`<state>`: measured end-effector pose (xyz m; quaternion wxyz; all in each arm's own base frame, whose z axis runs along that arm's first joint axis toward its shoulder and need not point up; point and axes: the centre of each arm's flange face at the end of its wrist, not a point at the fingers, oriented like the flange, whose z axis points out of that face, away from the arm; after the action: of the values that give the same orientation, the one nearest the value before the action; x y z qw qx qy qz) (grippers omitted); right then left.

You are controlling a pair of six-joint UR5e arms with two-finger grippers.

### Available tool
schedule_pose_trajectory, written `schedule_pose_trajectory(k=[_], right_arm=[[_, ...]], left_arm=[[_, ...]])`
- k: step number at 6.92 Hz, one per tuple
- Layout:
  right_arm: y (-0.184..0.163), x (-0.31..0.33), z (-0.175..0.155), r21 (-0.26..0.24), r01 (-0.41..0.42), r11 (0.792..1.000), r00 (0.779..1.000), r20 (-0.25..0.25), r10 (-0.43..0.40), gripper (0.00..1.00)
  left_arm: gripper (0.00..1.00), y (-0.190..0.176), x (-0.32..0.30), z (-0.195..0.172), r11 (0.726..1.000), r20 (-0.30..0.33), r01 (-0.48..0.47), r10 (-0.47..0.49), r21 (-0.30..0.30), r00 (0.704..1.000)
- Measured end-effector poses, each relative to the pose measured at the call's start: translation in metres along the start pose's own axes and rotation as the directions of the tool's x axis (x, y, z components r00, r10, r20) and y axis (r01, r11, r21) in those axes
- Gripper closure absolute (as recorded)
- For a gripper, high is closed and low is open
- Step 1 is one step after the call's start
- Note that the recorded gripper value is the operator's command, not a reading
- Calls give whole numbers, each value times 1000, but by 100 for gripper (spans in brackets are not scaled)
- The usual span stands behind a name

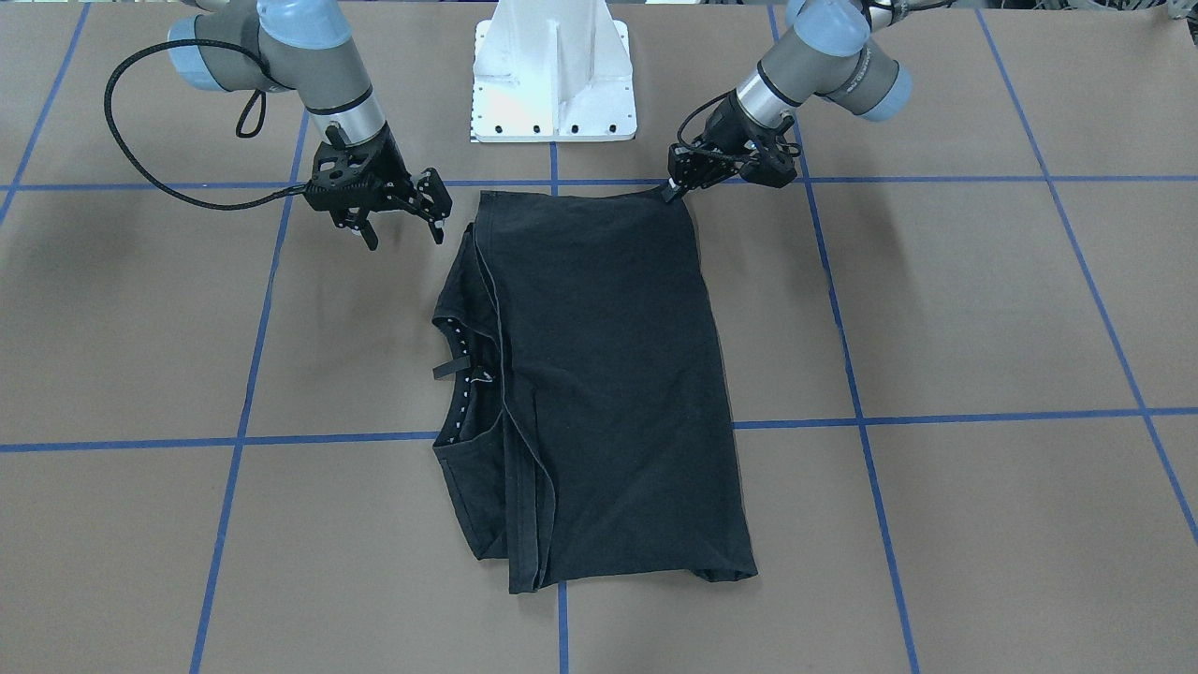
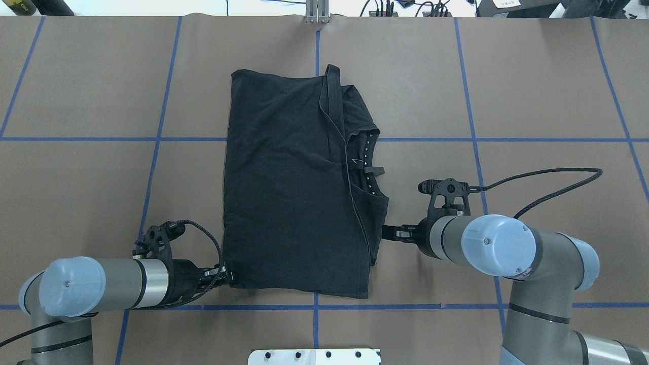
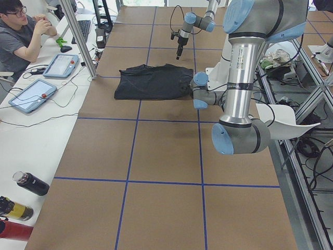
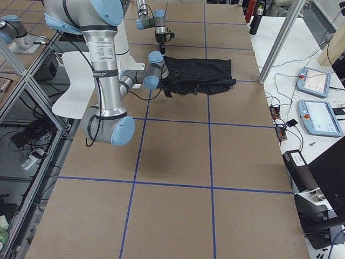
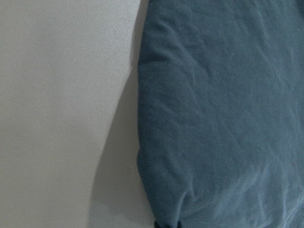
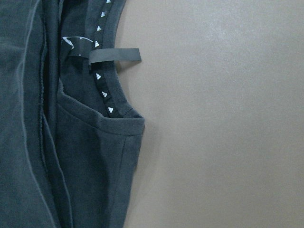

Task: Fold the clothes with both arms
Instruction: 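Move both grippers to the shirt's corners nearest the robot, then lower both grippers and grasp the shirt's corners nearest the robot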

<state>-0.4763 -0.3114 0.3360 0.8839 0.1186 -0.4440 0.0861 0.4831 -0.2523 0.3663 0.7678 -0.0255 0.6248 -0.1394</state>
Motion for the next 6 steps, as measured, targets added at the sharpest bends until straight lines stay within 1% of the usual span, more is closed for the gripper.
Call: schedule_pose_trajectory(k=[1, 2, 3, 4, 5, 6], right_arm=[[3, -12, 6, 18, -52, 998, 999, 5, 52, 6], [7, -30, 7, 29, -126, 992, 992, 21, 126, 6], [10, -52, 4, 28, -203, 979, 979, 36, 202, 6], [15, -74, 1, 28, -262, 965, 965, 29, 262, 6], [25, -88, 1, 40, -287, 957, 958, 14, 287, 6], [37, -93, 3, 58, -294, 954, 956, 5, 294, 6]], left_arm=[[100, 0, 0, 0, 1000, 0, 0, 0, -1, 1000], [100, 0, 0, 0, 1000, 0, 1, -1, -1, 1000], [100, 0, 0, 0, 1000, 1, 1, -1, -1, 1000], [100, 0, 0, 0, 1000, 1, 2, -2, 0, 1000], [100, 0, 0, 0, 1000, -1, 1, -1, 0, 1000], [100, 0, 1, -1, 1000, -2, 1, -1, 0, 1000]])
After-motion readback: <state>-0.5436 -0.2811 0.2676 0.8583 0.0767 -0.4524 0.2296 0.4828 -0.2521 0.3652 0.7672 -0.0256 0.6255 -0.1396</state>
